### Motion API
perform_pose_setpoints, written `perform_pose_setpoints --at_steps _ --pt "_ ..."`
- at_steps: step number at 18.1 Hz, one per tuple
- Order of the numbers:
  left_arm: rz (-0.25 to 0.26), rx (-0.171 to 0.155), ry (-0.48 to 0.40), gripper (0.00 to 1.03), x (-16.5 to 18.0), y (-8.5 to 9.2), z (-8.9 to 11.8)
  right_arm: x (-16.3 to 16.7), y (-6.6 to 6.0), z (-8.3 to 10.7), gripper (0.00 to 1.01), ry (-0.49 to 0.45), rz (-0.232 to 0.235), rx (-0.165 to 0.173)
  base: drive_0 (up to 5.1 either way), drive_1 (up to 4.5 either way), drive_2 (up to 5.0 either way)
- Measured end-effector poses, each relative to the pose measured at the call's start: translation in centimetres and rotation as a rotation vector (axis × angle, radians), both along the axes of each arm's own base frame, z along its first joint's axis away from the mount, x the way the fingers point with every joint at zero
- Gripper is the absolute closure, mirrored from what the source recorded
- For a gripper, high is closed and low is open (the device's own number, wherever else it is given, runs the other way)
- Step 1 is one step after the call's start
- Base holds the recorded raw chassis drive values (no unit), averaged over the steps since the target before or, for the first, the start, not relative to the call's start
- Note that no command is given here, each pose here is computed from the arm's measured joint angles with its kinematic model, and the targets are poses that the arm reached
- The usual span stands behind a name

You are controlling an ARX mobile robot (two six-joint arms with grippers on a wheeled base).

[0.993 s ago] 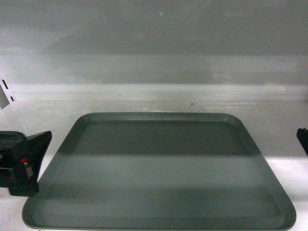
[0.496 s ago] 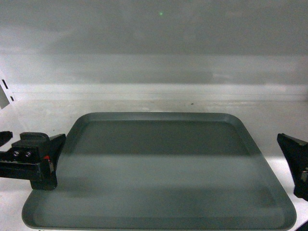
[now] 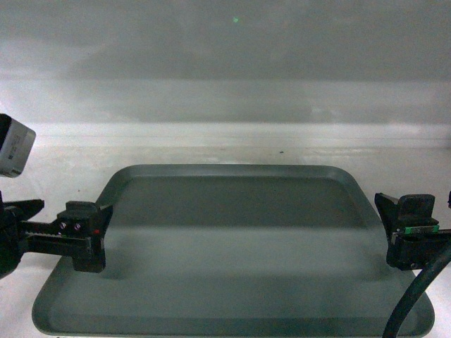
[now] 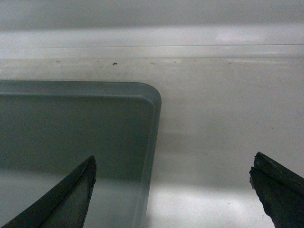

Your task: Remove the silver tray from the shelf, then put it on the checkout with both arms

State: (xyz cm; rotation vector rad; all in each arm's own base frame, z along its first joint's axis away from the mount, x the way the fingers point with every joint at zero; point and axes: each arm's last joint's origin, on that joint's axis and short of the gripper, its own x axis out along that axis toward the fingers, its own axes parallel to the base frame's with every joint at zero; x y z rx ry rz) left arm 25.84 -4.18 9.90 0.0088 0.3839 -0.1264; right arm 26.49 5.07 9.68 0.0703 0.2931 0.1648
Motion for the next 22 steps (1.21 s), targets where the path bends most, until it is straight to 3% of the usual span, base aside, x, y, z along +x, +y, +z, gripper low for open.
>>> perform_pose_setpoints --at_steps 4,7,9,22 --pt "0.012 -0.003 0.016 0.05 2.4 0.6 -1.1 2.5 0.5 -0.4 0.03 0.017 -0.003 -0.008 0.0 0.00 0.0" --pt "-0.005 0.001 0.094 0.05 3.3 0.0 -2.5 3.9 1.4 -1.4 0.03 0.107 0.004 -0.031 0.0 0.00 0.0" --pt "0.002 -0.018 0.108 0.05 3.8 0.0 -2.9 3.9 1.4 -2.5 0.03 0.165 0.004 -0.045 0.0 0.00 0.0" --pt "0.000 -0.022 0.131 0.05 4.2 -0.4 -3.0 4.5 1.9 -2.7 0.03 0.200 0.015 -0.052 0.0 0.00 0.0"
